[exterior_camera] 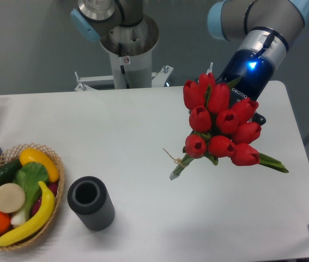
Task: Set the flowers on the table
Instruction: 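Hold the red tulip bouquet in the gripper and rotate it upright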
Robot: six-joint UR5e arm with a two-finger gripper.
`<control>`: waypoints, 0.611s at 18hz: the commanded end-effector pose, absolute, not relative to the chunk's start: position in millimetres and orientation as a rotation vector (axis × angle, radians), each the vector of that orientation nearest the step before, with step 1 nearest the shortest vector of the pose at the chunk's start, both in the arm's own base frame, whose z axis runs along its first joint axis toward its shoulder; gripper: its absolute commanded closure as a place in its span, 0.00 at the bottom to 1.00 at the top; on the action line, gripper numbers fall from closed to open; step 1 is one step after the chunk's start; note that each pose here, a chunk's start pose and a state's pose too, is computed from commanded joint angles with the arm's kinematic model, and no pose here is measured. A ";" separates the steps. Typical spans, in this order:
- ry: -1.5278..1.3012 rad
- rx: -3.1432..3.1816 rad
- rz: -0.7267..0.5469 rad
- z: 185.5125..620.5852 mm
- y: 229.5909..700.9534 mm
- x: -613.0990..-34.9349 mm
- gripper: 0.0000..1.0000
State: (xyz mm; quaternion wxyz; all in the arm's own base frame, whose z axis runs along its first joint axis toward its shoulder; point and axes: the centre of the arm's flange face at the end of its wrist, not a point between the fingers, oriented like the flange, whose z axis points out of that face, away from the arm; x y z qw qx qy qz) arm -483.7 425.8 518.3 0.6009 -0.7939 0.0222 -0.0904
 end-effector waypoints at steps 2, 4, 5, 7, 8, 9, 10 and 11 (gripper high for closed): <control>0.054 -1.843 -0.206 519.6 425.2 -480.0 0.55; 0.038 -1.876 -0.173 522.9 424.5 -482.2 0.55; 0.028 -1.897 -0.156 521.6 423.2 -481.5 0.55; 0.014 -1.926 -0.123 526.9 420.0 -477.7 0.56; -0.002 -1.944 -0.109 527.9 418.8 -477.7 0.56; -0.015 -1.963 -0.092 530.4 418.6 -475.6 0.56; -0.028 -1.987 -0.061 534.0 416.2 -474.3 0.56; -0.041 -2.013 -0.027 537.5 413.6 -473.2 0.56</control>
